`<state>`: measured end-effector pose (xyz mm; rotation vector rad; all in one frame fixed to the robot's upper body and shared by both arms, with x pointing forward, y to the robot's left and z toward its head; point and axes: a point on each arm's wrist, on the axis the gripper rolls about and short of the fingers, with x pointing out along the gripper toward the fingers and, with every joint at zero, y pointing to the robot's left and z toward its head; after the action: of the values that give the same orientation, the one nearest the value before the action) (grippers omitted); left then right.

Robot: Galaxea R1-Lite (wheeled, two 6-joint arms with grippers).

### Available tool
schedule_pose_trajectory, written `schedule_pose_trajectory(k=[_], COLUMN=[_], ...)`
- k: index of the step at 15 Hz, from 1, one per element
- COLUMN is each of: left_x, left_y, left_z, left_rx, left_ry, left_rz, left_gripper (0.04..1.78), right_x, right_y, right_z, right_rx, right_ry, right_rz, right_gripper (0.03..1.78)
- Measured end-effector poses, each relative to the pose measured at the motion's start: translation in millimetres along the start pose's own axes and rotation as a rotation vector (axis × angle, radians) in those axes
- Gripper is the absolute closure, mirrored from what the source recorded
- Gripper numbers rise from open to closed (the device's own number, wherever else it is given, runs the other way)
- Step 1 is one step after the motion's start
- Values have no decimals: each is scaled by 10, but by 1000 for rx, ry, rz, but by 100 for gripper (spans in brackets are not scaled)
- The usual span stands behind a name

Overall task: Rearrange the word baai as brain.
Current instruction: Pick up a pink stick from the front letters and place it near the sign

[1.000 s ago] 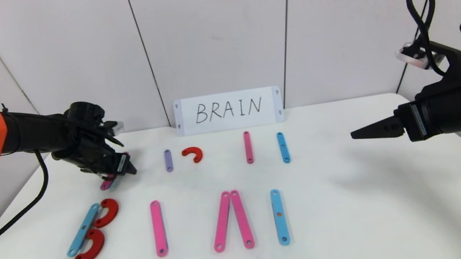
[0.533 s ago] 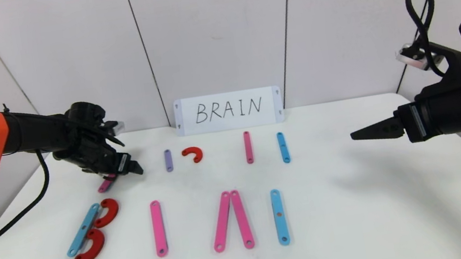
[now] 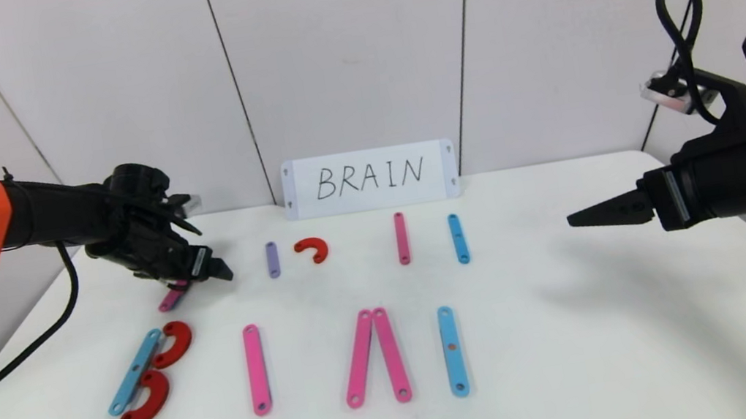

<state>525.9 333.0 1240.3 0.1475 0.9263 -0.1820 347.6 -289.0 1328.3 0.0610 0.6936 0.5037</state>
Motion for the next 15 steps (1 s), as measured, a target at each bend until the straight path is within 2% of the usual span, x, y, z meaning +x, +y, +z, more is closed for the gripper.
schedule_pose_trajectory(k=[4,7,10,13,15], left_x=[-218,-458,-700,-979,-1085], left_y=[-30,-196,-520,-925,-1122], left_z=[13,-32,-154,-381,-556], left_rx=[-26,-101,-178,-253,-282], left_ry=[-19,-21,-14,2,20], left_rz=[7,30,58,25,57], left_gripper=[7,7,7,7,7], right_x=[0,-1,-1,-2,-2], right_y=[0,0,0,-3,-3], right_z=[0,1,1,1,1], right_rx=[0,1,2,2,2], right_ry=[0,-1,-1,-1,-1], right_rz=[-1,-2,-2,-3,-2], right_gripper=[7,7,7,7,7])
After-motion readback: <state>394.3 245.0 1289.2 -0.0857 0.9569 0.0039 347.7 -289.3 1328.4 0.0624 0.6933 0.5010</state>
